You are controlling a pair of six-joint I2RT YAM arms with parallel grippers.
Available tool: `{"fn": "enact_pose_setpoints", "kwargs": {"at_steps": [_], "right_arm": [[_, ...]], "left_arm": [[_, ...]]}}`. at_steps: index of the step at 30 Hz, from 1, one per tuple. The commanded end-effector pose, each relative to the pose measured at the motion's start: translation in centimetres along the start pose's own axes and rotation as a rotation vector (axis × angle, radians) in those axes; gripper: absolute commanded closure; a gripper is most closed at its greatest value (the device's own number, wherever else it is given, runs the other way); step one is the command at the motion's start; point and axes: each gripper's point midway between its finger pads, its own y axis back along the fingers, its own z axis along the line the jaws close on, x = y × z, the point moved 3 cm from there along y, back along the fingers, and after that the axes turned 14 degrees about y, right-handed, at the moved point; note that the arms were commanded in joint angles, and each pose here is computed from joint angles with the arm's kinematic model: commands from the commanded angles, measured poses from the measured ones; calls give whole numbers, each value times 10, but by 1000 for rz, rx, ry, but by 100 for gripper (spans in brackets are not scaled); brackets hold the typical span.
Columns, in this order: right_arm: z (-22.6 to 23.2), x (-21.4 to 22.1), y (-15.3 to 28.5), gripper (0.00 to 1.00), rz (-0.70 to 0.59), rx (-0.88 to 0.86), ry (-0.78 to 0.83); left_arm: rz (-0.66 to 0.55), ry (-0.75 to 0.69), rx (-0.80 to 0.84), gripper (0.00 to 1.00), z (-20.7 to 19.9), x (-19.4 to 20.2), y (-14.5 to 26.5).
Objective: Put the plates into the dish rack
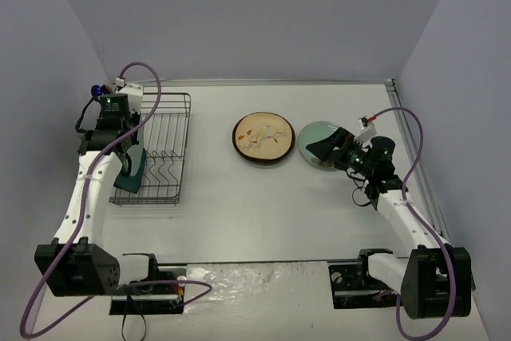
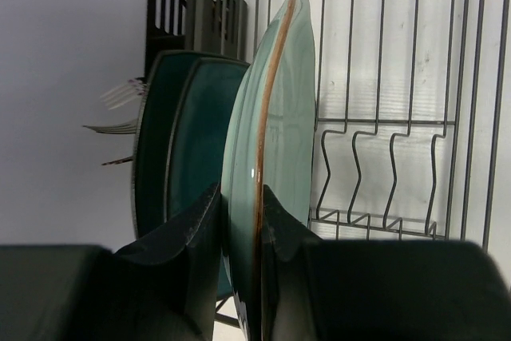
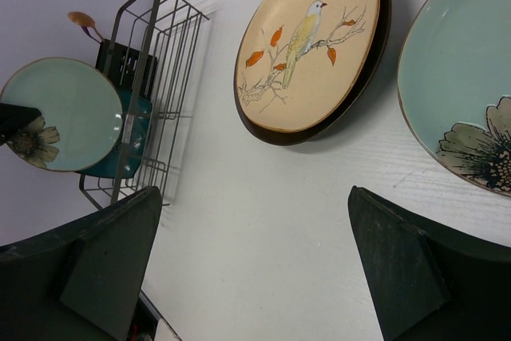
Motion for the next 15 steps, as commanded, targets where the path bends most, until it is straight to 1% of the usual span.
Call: {"fn": "enact_pose_setpoints", "kwargs": {"at_steps": [1, 4, 6, 7, 8, 15], "right_arm": [[10, -15, 0, 0, -52, -72, 53], [7, -15, 0, 0, -55, -62, 52], [5, -15, 0, 0, -57, -56, 51], [4, -14, 0, 0, -55, -51, 47], [3, -13, 0, 0, -54, -46, 47], [-7, -9, -2, 0, -37, 5, 44]], "left_arm": [[-189, 28, -22, 100, 9, -42, -7], [-152, 17, -20, 100, 6, -29, -19], [-131, 16, -15, 97, 4, -23, -24], [-116, 16, -12, 92, 2, -18, -27], [-113, 20, -8, 89, 1, -15, -30], [-96, 40, -10, 73, -1, 0, -34]]}}
